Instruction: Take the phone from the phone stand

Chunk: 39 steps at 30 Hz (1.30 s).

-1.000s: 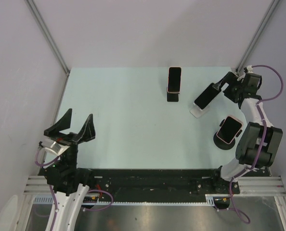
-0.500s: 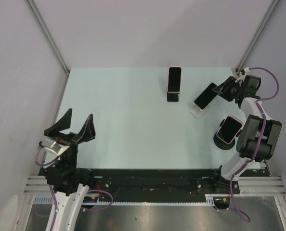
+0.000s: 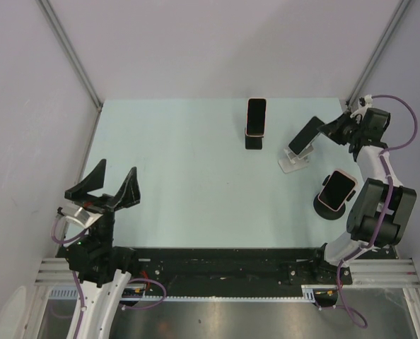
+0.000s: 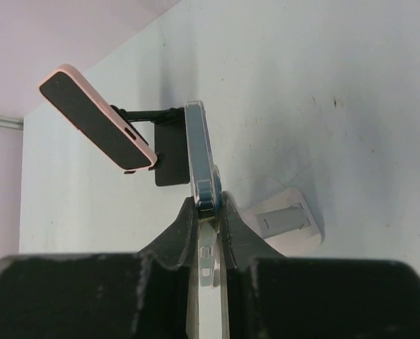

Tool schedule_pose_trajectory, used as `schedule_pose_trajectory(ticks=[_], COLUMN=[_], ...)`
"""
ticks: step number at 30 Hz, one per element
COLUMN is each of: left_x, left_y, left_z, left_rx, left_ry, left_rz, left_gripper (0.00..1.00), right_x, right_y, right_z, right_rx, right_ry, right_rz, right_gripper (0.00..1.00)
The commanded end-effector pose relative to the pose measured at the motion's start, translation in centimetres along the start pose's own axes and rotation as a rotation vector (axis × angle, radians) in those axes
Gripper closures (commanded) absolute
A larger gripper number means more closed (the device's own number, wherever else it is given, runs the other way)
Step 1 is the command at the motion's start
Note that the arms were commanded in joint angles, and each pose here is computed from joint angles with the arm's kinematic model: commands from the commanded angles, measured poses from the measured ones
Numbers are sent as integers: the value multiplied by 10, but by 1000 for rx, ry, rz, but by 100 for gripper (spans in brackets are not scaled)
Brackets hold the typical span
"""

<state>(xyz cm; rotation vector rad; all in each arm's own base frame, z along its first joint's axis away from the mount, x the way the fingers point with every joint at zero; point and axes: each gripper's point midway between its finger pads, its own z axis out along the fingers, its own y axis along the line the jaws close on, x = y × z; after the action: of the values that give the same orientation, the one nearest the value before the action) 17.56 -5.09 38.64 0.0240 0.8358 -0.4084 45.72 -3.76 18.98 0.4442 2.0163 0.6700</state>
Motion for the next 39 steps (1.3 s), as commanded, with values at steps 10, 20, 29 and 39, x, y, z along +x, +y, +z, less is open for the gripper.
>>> schedule_pose_trajectory(ticks=[10,20,29,39], left_x=[28,107,178,218], left_y=[-3,-4,-62,-114], left_z=[15,32,23,9], left_rx=[15,-25,139,182], left_ry=[125,539,855,998], left_rz=[-42,-139,-184,-95], left_gripper=[0,0,0,0], right_x=[-39,41,123,180], right_y=[123,203,249,253], right_z=[-79,-96,-92,-81], right_rx=[-226,-410,-597,-626], right_ry=[-208,-73,90,217], right_rz=[-201,-262,-262,-231], right_gripper=[100,100,100,100])
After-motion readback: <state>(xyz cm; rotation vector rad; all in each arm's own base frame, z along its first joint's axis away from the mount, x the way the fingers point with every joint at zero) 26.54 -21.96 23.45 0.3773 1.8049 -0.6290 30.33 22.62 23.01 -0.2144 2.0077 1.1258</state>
